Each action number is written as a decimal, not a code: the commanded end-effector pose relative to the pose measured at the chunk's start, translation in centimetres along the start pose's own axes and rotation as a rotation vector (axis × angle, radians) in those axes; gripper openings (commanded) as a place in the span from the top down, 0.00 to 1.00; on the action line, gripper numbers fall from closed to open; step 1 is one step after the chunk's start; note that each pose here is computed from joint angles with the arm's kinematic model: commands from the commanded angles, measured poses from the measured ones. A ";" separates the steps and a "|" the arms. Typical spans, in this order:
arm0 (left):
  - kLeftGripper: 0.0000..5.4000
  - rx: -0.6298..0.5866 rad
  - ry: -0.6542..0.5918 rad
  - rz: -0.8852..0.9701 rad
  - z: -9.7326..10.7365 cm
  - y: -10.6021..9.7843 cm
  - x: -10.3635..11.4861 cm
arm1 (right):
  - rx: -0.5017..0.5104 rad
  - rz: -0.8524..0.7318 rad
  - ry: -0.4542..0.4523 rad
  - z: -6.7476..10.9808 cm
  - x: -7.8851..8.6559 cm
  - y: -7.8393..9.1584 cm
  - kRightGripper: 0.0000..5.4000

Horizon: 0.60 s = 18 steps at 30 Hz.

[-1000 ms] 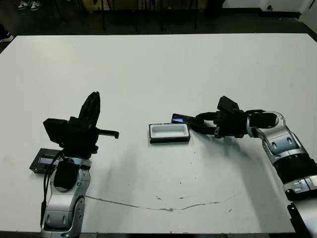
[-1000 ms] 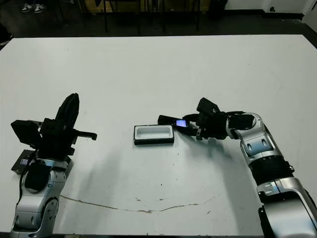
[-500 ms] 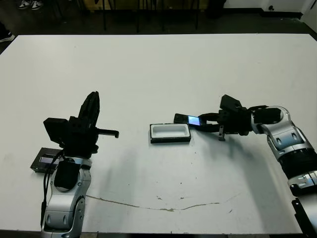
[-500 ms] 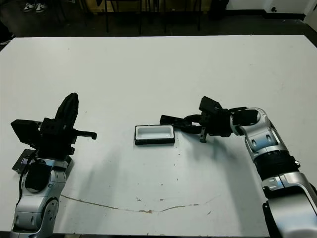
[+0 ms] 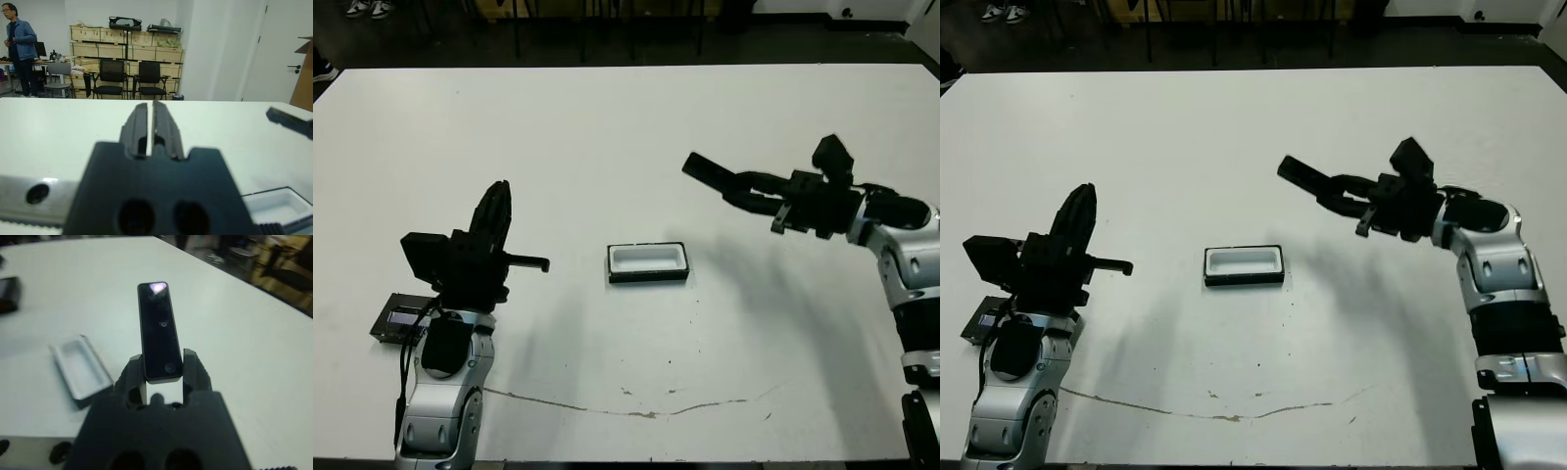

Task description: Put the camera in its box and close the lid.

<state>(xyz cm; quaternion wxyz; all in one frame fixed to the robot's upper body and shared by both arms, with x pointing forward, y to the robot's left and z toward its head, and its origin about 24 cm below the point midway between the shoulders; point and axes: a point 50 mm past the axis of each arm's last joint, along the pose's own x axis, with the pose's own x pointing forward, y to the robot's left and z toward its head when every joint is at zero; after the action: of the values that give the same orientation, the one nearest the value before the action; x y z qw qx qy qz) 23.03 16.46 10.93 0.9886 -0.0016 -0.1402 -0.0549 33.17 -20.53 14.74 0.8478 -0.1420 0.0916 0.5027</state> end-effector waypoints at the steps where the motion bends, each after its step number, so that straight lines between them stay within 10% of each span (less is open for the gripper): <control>1: 1.00 0.002 0.035 0.006 -0.4 0.0 -0.2 | -0.006 0.087 0.079 0.9 0.5 0.0 0.91; 18: 1.00 0.007 0.039 0.007 -0.5 -0.1 -0.3 | -0.260 0.410 0.376 2.3 5.0 3.5 0.91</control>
<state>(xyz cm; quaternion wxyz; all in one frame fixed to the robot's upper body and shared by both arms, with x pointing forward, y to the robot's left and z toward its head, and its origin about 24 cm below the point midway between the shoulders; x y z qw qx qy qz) 23.01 16.33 10.90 0.9889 -0.0001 -0.1379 -0.0554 32.61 -14.60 14.89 0.6820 -0.3127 0.2013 0.6298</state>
